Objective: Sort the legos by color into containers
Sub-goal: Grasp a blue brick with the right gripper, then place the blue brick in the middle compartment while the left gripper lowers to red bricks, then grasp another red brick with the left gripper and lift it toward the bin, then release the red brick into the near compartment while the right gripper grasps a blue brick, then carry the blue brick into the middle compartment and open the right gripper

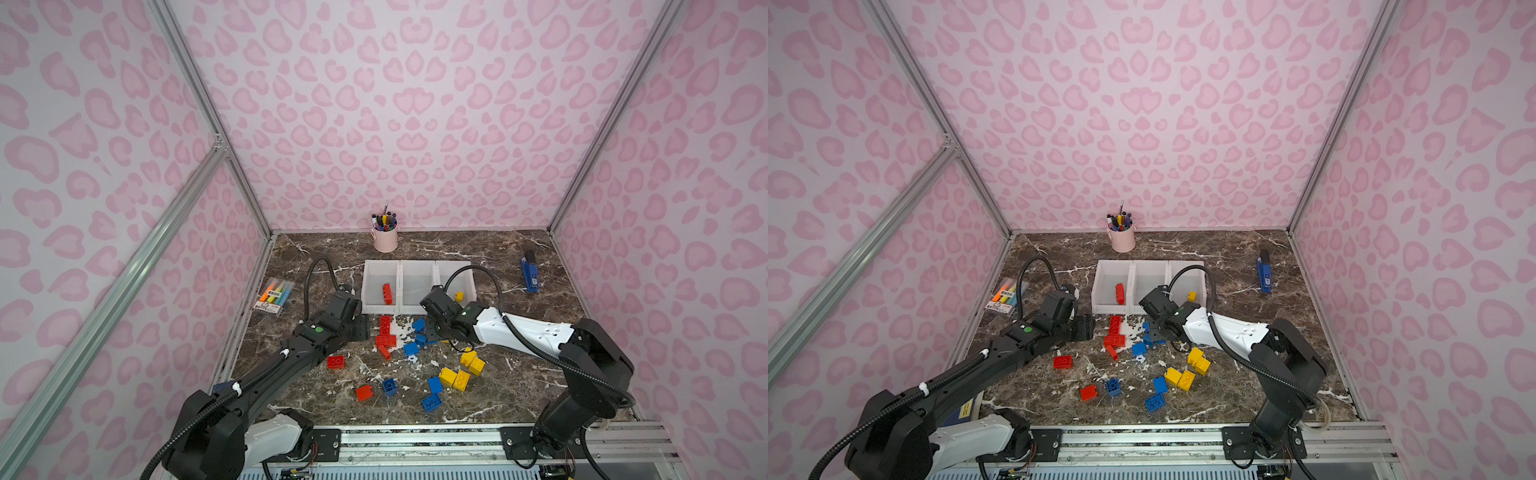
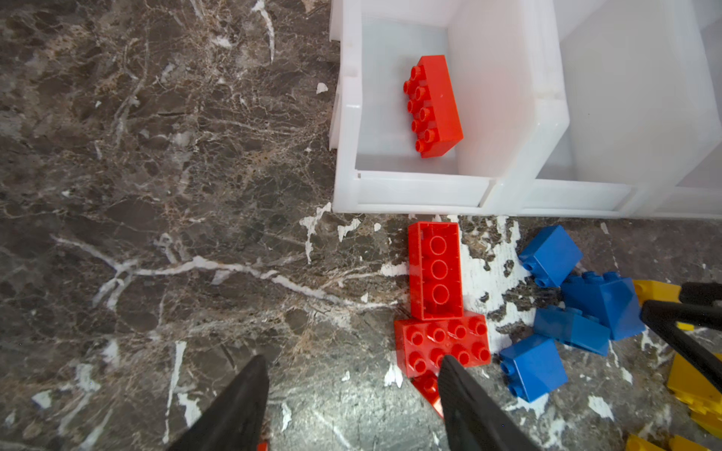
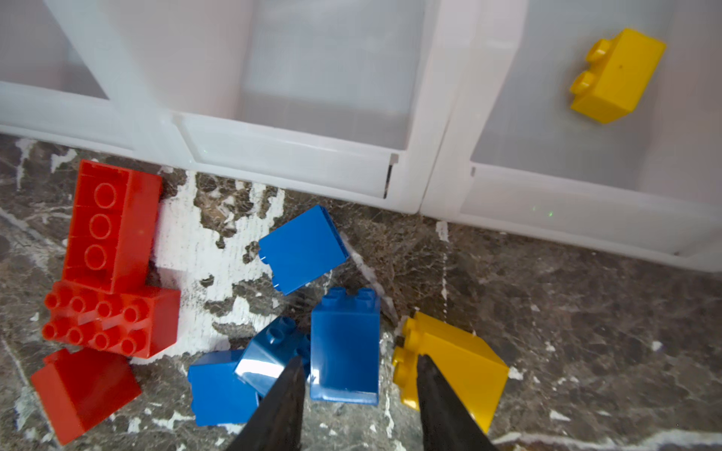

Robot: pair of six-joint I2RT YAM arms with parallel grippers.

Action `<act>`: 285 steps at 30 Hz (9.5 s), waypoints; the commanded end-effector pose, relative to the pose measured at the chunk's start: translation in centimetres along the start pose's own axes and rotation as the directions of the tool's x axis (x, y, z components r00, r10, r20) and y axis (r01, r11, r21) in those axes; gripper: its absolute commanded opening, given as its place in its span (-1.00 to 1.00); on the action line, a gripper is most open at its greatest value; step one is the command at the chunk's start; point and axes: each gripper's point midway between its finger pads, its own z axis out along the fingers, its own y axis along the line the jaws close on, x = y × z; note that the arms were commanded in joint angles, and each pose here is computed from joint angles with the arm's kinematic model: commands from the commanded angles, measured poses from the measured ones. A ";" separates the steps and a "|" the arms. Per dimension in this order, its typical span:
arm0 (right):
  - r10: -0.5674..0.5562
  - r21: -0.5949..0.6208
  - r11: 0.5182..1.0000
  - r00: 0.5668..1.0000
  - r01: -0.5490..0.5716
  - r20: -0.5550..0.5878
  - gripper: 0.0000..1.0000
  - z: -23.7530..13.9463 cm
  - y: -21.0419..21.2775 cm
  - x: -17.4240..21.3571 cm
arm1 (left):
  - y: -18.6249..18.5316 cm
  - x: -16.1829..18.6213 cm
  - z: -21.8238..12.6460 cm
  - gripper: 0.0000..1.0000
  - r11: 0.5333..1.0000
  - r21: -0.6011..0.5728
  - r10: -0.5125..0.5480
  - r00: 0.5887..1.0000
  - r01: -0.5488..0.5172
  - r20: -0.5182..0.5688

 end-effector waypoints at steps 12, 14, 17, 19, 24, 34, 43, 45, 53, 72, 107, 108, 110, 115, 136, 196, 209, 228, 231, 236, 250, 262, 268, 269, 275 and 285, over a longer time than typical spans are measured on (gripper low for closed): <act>-0.004 0.032 0.999 0.999 0.006 -0.041 -0.21 2.9 0.4 0.5 | -0.4 0.5 0.0 0.42 0.999 0.023 -0.025 1.000 0.025 0.003; -0.004 0.032 0.999 0.999 0.005 -0.046 -0.26 3.0 0.4 0.6 | -0.3 0.6 0.1 0.42 1.000 0.019 -0.023 1.000 0.023 0.003; -0.006 0.030 1.000 0.999 0.008 -0.048 -0.37 3.0 0.4 0.6 | -0.3 0.6 0.0 0.42 1.000 0.019 -0.024 1.000 0.024 0.004; -0.007 0.025 1.000 0.999 0.008 -0.036 -0.42 2.5 0.5 0.2 | -0.3 0.6 0.0 0.42 1.000 0.018 -0.023 1.000 0.023 0.004; -0.024 0.015 1.000 1.000 0.024 0.015 -0.46 -0.1 0.7 -1.5 | -0.2 0.7 0.0 0.42 1.000 0.014 -0.024 1.000 0.023 0.004; -0.109 0.050 0.993 0.986 0.104 0.128 -0.47 -1.9 1.7 -10.3 | -0.5 0.8 -0.1 0.42 0.999 0.023 -0.027 1.000 0.027 0.003; -0.065 0.052 0.997 0.989 0.059 0.130 -0.31 1.6 1.1 -15.3 | -0.1 1.8 -0.3 0.42 0.999 0.022 -0.039 0.999 0.039 -0.005; -0.068 0.043 0.997 0.990 0.063 0.120 0.07 1.7 1.4 -15.3 | 0.0 1.9 -0.4 0.42 0.999 0.020 -0.040 0.999 0.040 -0.004; -0.066 0.025 0.998 0.986 0.063 0.156 0.36 -0.6 1.6 -15.0 | 0.1 2.1 -0.2 0.42 0.999 0.009 -0.038 0.999 0.038 -0.017; -0.009 0.030 1.000 0.992 0.005 0.128 0.37 -5.2 -3.0 -4.1 | -1.0 5.2 0.1 0.42 0.999 0.035 -0.018 0.994 0.023 -0.111; 0.103 0.031 0.994 0.985 -0.108 0.135 0.34 -5.6 -5.4 -0.8 | -4.9 9.0 4.8 -0.35 0.996 -0.018 0.077 0.966 -0.084 -0.247; 0.104 0.029 0.994 0.985 -0.109 0.135 0.34 -5.6 -5.3 -0.8 | -4.8 8.9 4.8 -0.38 0.996 -0.019 0.077 0.967 -0.084 -0.245; 0.103 0.030 0.994 0.986 -0.108 0.133 0.34 -5.6 -5.3 -0.8 | -4.7 9.0 4.7 -0.43 0.996 -0.021 0.079 0.967 -0.087 -0.242; 0.099 0.032 0.994 0.986 -0.104 0.132 0.34 -5.6 -5.2 -0.7 | -4.5 8.8 4.3 -0.52 0.996 -0.026 0.079 0.970 -0.087 -0.232; 0.096 0.041 0.994 0.984 -0.103 0.152 0.30 -6.5 -5.4 -1.0 | -7.8 -4.3 2.0 -0.62 0.982 0.001 0.188 0.982 -0.188 -0.009; 0.031 0.074 0.997 0.999 -0.032 0.013 0.26 1.0 3.2 1.3 | -0.3 1.7 0.4 0.18 0.999 -0.025 -0.037 0.999 0.036 -0.022; 0.067 0.112 0.992 0.998 -0.065 -0.014 -0.12 2.3 2.3 2.4 | -0.7 2.1 0.4 0.19 1.000 -0.023 -0.022 0.999 0.022 -0.028; -0.008 0.102 0.995 0.997 0.000 0.077 -0.36 -1.6 2.0 -2.1 | -0.5 2.5 0.1 0.20 0.999 -0.030 -0.022 1.000 0.021 -0.022; -0.032 0.085 0.996 0.993 0.022 0.114 -0.36 -2.6 2.3 -5.0 | -0.4 2.6 0.0 0.20 0.999 -0.032 -0.028 0.999 0.027 -0.021; -0.057 0.076 0.996 0.990 0.048 0.131 -0.37 -1.8 2.3 -9.0 | -0.2 2.8 -0.2 0.20 0.999 -0.031 -0.039 0.999 0.038 -0.019; -0.005 0.054 0.999 0.995 0.000 0.103 0.00 2.1 1.6 -12.6 | 1.0 4.0 -0.5 0.20 0.996 -0.064 -0.070 0.997 0.068 -0.025; 0.021 0.026 0.999 0.986 -0.026 0.166 0.21 -2.2 0.7 -12.8 | 2.5 4.5 -1.0 0.21 0.989 -0.132 -0.077 0.997 0.073 -0.024; 0.045 0.015 0.999 0.986 -0.048 0.162 0.22 -3.8 -0.5 -10.4 | 4.1 5.8 -1.2 0.22 0.977 -0.198 -0.086 0.995 0.075 -0.046; 0.051 0.011 0.999 0.985 -0.053 0.163 0.22 -4.0 -0.5 -10.0 | 4.4 6.0 -1.3 0.23 0.975 -0.207 -0.087 0.995 0.076 -0.046; 0.031 0.017 0.999 0.987 -0.034 0.156 0.22 -5.0 -0.2 -7.2 | 5.9 7.5 -1.3 0.28 0.960 -0.262 -0.116 0.991 0.095 -0.067; 0.051 0.013 0.999 0.990 -0.053 0.130 0.23 -4.9 -0.6 -3.7 | 7.5 8.9 -1.3 0.37 0.938 -0.340 -0.113 0.988 0.070 -0.108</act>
